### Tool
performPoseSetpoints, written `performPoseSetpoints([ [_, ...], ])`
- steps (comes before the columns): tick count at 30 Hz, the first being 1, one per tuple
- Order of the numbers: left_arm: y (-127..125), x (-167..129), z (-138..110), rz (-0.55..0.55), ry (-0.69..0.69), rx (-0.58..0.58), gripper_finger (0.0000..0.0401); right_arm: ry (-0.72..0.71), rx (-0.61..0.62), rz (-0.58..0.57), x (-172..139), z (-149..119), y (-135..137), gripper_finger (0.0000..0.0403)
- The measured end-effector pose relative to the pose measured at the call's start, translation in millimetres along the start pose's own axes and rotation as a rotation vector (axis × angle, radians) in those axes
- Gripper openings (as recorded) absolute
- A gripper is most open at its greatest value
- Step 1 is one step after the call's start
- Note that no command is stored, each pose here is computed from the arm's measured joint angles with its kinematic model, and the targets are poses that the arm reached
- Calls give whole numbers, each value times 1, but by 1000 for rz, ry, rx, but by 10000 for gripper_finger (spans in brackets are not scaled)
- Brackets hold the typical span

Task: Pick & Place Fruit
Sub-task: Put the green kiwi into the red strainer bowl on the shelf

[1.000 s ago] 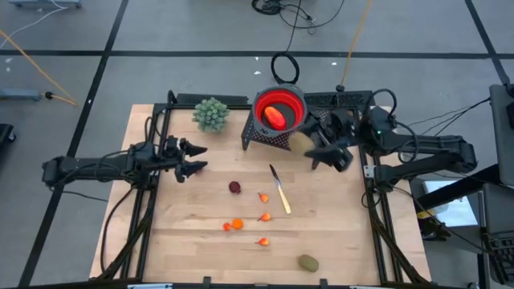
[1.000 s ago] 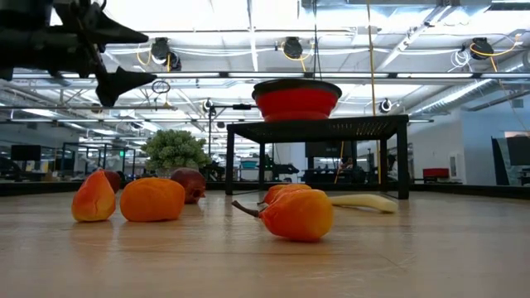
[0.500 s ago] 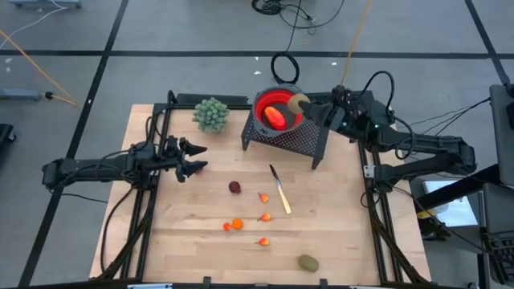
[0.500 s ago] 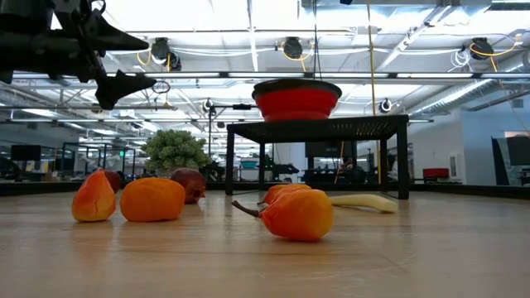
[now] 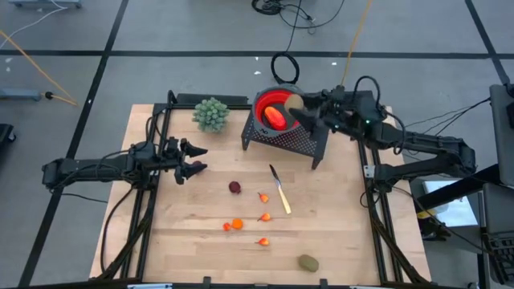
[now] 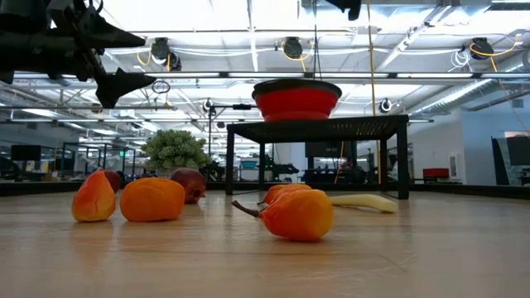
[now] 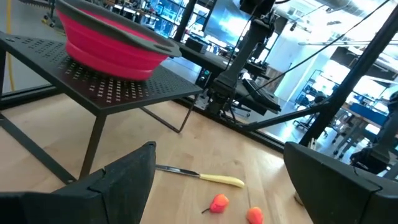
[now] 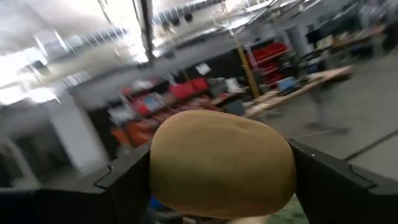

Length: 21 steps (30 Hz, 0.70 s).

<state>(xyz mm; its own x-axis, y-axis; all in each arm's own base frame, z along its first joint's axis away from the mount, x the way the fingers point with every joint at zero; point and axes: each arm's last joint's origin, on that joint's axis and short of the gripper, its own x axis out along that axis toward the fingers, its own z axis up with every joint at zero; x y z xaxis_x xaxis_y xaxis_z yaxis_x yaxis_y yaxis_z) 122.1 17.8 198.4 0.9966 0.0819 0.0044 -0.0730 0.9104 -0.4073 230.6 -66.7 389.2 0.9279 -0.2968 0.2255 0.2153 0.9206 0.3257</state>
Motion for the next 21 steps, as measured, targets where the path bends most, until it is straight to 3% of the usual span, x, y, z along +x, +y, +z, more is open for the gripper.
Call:
performPoseSetpoints([
  [6, 0, 0, 0, 1, 0, 1, 353, 26, -346, -107, 1, -3, -8, 313],
  [9, 0, 0, 0, 1, 1, 1, 353, 51, -442, -138, 5, -7, -13, 313],
  [15, 0, 0, 0, 4, -1, 4, 353, 143, -446, -185, 26, -16, -26, 314],
  [21, 0, 0, 0, 4, 0, 3, 353, 352, -442, -252, 52, -10, -38, 323],
])
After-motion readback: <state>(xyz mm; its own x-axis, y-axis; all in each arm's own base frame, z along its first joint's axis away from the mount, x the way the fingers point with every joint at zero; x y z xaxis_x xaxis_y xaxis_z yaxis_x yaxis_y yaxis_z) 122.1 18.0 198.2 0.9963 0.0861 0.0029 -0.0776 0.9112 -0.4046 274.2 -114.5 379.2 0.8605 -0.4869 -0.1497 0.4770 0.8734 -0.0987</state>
